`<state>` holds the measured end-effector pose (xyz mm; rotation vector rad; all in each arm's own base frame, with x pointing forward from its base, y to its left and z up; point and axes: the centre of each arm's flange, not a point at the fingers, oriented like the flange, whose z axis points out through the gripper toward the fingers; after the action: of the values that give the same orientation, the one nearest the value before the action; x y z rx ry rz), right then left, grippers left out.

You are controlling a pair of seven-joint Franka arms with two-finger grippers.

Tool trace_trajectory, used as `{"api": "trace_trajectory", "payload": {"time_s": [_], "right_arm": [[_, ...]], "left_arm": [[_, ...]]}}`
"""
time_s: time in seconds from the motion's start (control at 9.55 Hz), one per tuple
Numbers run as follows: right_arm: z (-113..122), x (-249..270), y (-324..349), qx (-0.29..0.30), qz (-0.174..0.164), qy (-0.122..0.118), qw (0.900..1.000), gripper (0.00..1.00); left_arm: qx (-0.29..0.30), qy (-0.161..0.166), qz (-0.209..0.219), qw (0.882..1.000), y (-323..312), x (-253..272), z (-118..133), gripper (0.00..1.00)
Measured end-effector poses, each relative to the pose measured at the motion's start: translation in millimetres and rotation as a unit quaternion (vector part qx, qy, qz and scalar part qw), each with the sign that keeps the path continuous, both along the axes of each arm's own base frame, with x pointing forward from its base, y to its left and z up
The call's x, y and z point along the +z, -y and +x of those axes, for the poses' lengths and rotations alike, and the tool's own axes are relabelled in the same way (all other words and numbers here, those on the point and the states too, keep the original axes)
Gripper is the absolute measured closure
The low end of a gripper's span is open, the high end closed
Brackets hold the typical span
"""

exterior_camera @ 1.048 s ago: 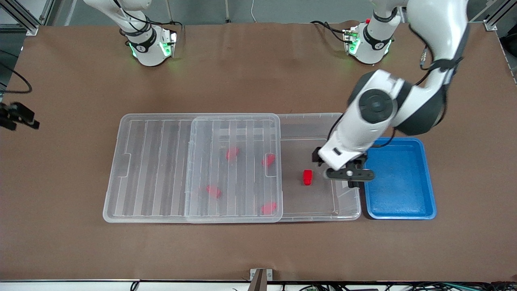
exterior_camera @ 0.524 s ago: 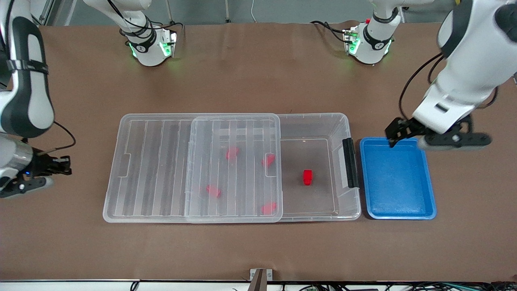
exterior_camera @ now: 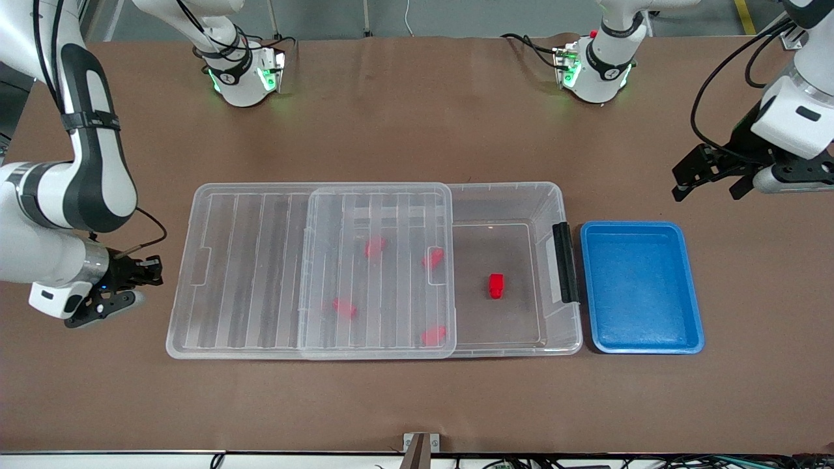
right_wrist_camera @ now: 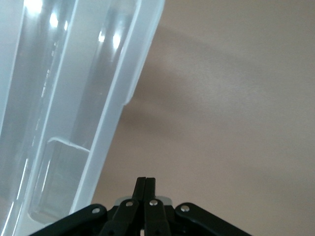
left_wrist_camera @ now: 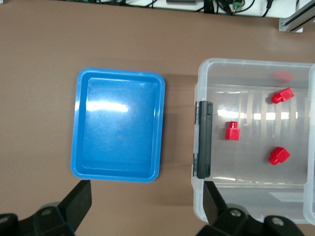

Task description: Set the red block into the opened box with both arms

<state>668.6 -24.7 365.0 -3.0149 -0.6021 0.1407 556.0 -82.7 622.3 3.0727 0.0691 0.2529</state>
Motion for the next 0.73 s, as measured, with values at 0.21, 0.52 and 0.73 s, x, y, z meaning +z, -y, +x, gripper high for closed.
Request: {"api": "trace_trajectory", "payload": {"time_s": [0.21,0.52,0.73], "right_arm": [[0.7,-7.4,-13.2,0.003,0.013,-0.005,1.000,0.99],[0.3,-12.5,-47.1,0.010,0.029,-0.012,0.999,0.99],[-1.7,-12.6,-86.2,-0.007,0.038,-0.017,0.999,0.99]], "left_arm": [[-0.001,-0.005,0.001,1.000,-2.8,-3.3,0.7,0.00],[-0.012,-0.013,0.005,1.000,-22.5,-15.3,12.2,0.00],[-0.012,-0.011,0.005,1.000,-22.7,-15.2,17.9,0.00]]}}
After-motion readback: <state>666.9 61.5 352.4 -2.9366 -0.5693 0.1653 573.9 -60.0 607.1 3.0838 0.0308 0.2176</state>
